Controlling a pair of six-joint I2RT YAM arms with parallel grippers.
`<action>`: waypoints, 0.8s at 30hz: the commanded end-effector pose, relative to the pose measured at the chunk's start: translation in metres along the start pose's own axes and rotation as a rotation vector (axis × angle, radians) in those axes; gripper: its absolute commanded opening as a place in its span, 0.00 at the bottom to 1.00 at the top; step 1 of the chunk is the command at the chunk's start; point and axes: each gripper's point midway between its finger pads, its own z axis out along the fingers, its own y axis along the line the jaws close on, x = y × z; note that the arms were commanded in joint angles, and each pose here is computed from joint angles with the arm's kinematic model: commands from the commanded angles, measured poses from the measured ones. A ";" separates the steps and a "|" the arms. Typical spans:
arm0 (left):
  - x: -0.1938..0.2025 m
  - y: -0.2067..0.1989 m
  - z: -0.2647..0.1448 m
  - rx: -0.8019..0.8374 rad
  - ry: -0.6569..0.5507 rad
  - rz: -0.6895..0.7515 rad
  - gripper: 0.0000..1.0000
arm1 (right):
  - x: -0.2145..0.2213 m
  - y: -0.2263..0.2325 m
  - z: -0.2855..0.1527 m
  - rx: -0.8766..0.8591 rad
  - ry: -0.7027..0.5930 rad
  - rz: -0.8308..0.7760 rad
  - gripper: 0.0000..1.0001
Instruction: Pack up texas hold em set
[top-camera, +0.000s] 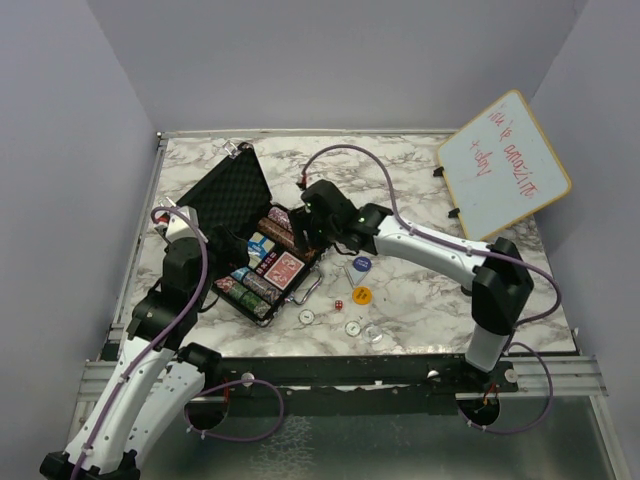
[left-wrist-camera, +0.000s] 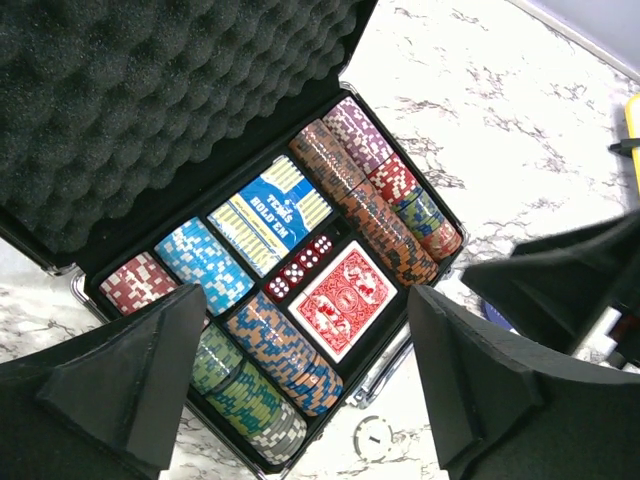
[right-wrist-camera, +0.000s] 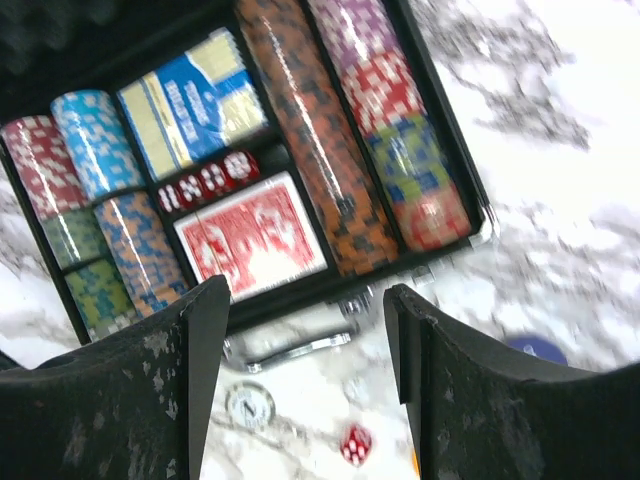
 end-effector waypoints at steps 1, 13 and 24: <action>-0.005 -0.001 -0.006 0.013 -0.021 0.001 0.93 | 0.033 -0.036 -0.029 0.162 0.048 0.088 0.69; 0.000 -0.005 -0.007 0.043 -0.008 -0.020 0.99 | 0.135 -0.043 -0.041 0.156 0.242 0.231 0.49; 0.002 -0.007 -0.006 0.052 -0.001 -0.029 0.99 | 0.169 -0.034 -0.030 0.135 0.330 0.241 0.50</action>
